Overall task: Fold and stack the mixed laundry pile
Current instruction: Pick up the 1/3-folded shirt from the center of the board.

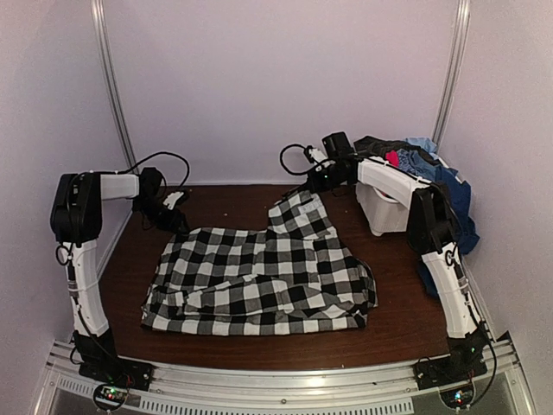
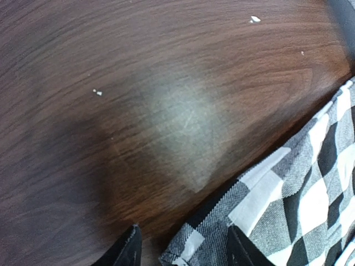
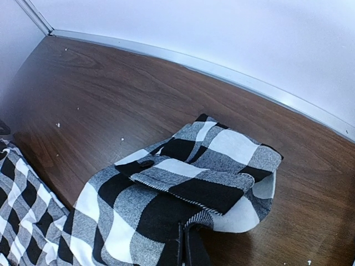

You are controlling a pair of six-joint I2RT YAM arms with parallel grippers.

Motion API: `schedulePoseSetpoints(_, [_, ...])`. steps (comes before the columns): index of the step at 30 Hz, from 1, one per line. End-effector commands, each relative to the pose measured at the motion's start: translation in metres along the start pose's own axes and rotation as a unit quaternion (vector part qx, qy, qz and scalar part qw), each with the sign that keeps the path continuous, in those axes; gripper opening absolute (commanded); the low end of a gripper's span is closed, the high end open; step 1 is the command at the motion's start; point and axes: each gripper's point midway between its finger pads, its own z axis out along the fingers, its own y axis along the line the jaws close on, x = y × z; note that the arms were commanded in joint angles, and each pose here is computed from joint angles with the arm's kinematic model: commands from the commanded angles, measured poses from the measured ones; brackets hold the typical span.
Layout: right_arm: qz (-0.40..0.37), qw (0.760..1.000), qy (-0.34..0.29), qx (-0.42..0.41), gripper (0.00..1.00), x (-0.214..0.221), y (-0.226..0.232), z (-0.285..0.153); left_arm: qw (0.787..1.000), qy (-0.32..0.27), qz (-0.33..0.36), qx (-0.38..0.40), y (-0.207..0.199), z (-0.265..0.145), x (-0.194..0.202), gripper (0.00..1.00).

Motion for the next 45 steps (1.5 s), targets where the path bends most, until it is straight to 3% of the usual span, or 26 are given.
schedulePoseSetpoints(1, [0.002, 0.999, -0.026, -0.019, 0.0, -0.023, 0.009, -0.022, 1.0, -0.029, -0.001, 0.013, -0.003, -0.017, -0.015, 0.55])
schedulePoseSetpoints(9, [0.004, 0.999, -0.013, -0.036, 0.0, -0.013, 0.015, -0.023, 0.994, -0.065, 0.081, -0.026, -0.009, -0.047, -0.017, 0.51])
schedulePoseSetpoints(16, [0.006, 0.999, -0.006, -0.038, 0.0, -0.007, 0.016, -0.024, 0.971, -0.009, 0.227, -0.079, -0.038, -0.036, 0.0, 0.5])
schedulePoseSetpoints(21, [0.005, 0.999, -0.001, -0.038, 0.0, -0.003, 0.015, -0.025, 0.956, 0.028, 0.259, -0.135, -0.026, -0.02, 0.002, 0.46])
schedulePoseSetpoints(30, [0.004, 0.999, -0.002, -0.035, 0.0, -0.003, 0.014, -0.026, 0.946, 0.036, 0.264, -0.185, -0.004, -0.018, -0.017, 0.43])
schedulePoseSetpoints(34, [0.005, 0.999, -0.001, -0.034, 0.0, -0.003, 0.012, -0.026, 0.947, 0.05, 0.267, -0.169, -0.006, -0.01, -0.012, 0.37])
schedulePoseSetpoints(41, [0.006, 0.999, -0.003, -0.036, 0.0, -0.005, 0.011, -0.029, 0.95, 0.045, 0.269, -0.15, -0.013, -0.007, -0.013, 0.03])
schedulePoseSetpoints(45, [0.007, 0.999, -0.011, -0.044, 0.0, -0.011, 0.016, -0.039, 0.952, 0.029, 0.269, -0.146, -0.021, -0.017, -0.019, 0.0])
